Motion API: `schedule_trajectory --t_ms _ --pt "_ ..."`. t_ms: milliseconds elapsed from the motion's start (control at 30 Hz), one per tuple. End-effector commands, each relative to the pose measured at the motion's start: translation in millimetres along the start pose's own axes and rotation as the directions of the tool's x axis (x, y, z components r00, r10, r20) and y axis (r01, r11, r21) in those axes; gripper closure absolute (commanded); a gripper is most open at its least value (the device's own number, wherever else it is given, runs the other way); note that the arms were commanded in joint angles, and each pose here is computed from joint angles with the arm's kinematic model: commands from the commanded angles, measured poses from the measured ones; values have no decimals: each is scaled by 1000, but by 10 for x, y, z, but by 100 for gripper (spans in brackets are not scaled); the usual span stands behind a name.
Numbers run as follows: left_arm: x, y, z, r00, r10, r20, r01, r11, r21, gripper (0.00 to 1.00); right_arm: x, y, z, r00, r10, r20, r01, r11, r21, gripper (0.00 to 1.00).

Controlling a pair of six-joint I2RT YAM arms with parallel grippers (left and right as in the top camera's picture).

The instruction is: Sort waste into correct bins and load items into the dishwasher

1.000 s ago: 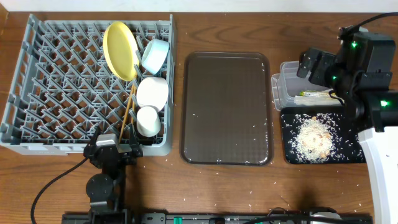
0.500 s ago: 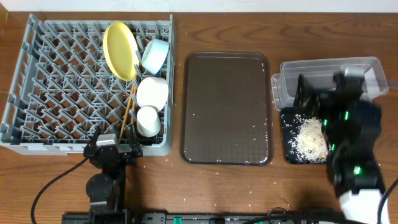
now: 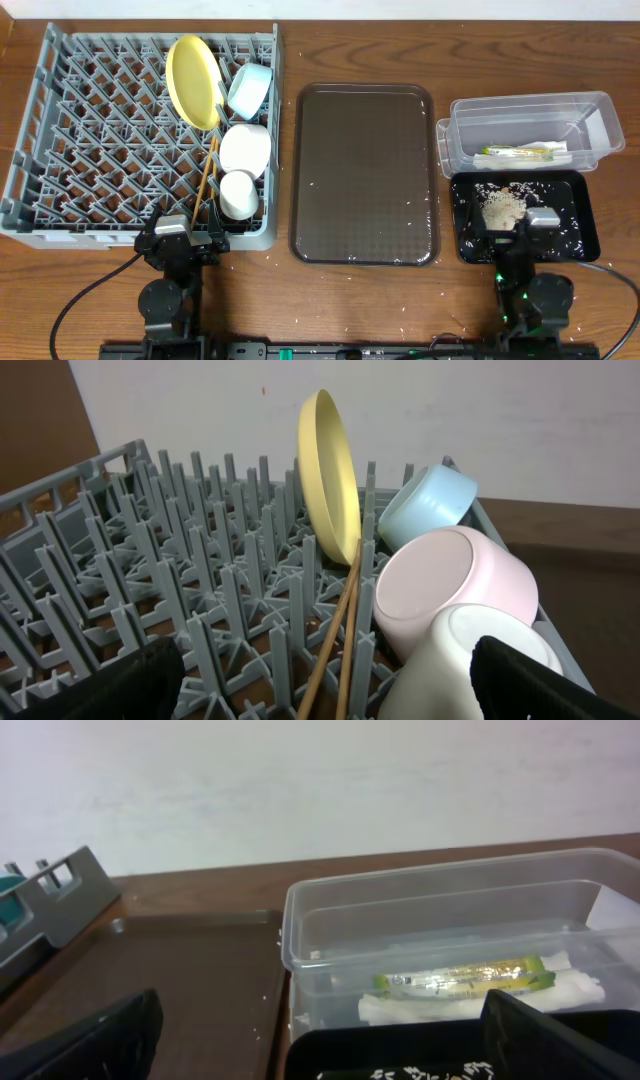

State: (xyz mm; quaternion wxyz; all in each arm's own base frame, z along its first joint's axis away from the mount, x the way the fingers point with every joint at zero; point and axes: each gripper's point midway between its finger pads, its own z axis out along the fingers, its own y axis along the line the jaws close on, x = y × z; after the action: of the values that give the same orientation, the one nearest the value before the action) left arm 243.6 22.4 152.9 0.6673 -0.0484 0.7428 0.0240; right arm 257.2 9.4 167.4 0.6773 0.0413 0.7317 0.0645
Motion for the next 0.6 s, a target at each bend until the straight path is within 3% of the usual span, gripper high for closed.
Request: schedule_trajectory --t_ms 0,300,567 --pt "168 28 12 999 15 -49 -15 1000 -13 9 19 -19 -28 1000 -11 29 11 1000 6 1" --pt "168 28 12 999 15 -49 -15 1000 -13 8 205 -22 -83 999 -9 -41 9 1000 2 1" --pt "168 28 12 999 15 -49 -15 1000 -13 8 121 -1 -103 1000 -10 -3 10 1000 -7 1"
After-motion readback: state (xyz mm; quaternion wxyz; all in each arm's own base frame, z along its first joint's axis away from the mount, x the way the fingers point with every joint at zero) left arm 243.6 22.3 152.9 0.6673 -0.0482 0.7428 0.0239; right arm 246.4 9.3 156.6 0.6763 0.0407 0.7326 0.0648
